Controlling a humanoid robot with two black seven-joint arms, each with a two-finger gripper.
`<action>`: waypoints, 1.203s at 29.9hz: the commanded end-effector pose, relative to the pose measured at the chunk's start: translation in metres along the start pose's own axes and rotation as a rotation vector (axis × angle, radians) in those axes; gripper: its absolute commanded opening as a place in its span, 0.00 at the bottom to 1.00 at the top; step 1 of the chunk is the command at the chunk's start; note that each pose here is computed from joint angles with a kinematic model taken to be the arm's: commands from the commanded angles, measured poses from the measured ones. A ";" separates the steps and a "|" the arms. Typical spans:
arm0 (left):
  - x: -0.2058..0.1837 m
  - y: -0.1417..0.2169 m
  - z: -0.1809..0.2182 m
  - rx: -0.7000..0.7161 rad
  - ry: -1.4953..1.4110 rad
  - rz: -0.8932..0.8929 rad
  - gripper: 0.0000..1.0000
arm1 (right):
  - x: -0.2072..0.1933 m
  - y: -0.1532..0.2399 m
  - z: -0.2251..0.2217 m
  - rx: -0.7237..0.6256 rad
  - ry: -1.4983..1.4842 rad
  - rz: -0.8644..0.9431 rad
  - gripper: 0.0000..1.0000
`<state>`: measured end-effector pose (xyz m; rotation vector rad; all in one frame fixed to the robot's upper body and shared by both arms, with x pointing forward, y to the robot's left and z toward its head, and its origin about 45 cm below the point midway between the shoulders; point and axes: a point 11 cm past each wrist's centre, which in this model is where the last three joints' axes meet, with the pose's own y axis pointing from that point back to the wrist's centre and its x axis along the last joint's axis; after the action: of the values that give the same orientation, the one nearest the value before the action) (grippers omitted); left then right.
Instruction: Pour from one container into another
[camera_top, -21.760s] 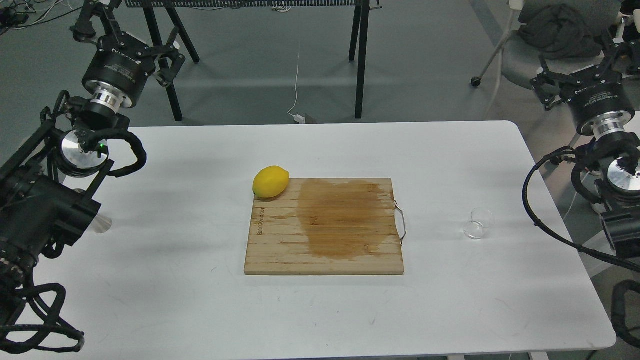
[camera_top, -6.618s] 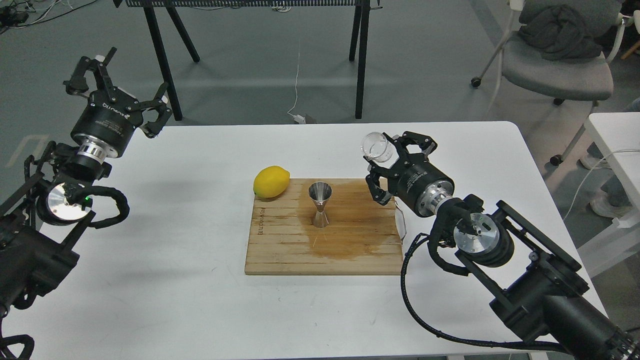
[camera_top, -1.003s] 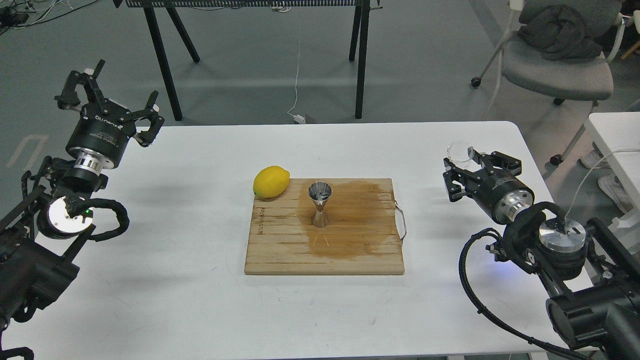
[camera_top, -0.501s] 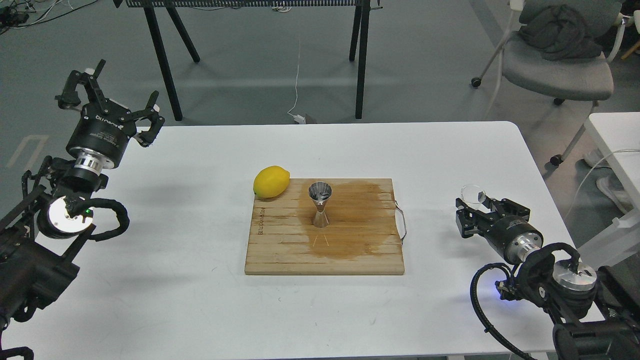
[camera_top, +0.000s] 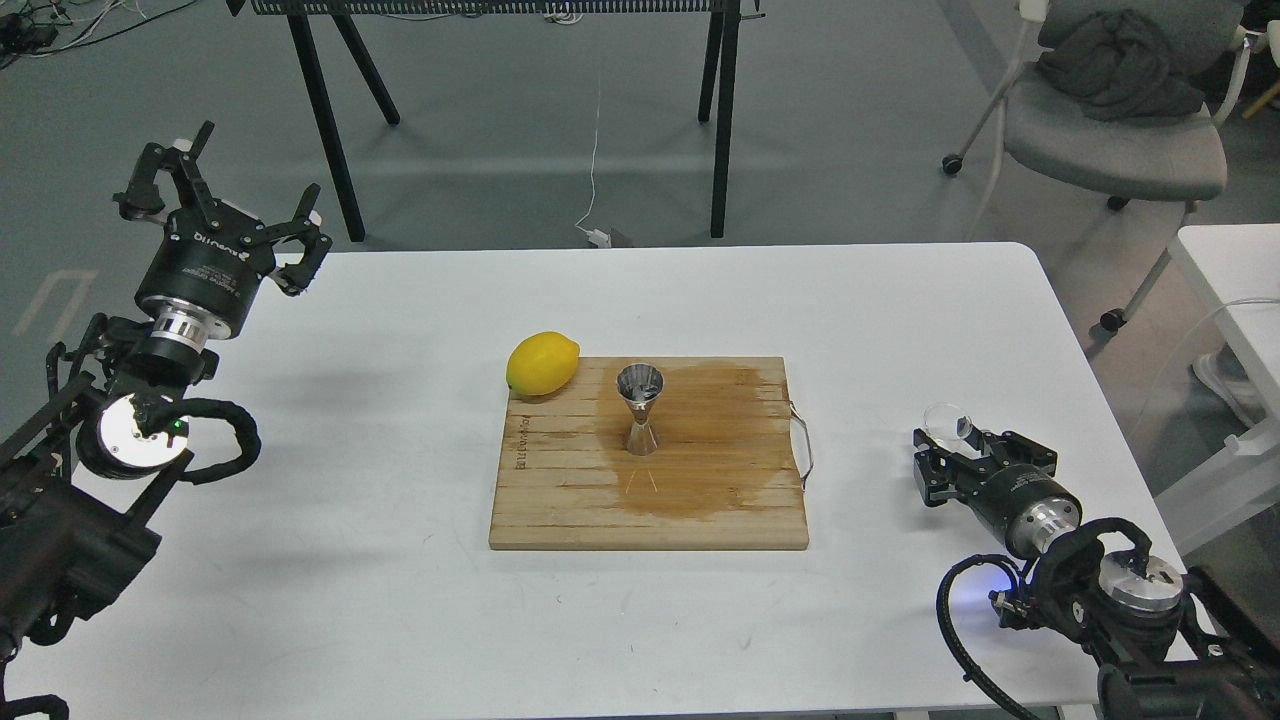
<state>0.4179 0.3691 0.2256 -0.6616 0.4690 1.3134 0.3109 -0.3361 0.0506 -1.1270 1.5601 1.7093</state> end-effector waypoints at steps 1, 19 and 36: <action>0.000 0.000 0.000 0.001 0.000 0.000 1.00 | 0.000 0.000 0.000 0.000 0.000 0.000 0.37; 0.000 -0.001 0.000 0.000 0.000 -0.001 1.00 | 0.003 0.002 0.002 0.003 -0.001 0.012 0.93; 0.000 0.000 0.003 -0.005 -0.001 -0.002 1.00 | -0.031 0.045 0.000 -0.039 0.104 -0.106 0.95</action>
<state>0.4183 0.3687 0.2261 -0.6642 0.4690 1.3119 0.2916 -0.3374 0.0823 -1.2416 1.5157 1.6622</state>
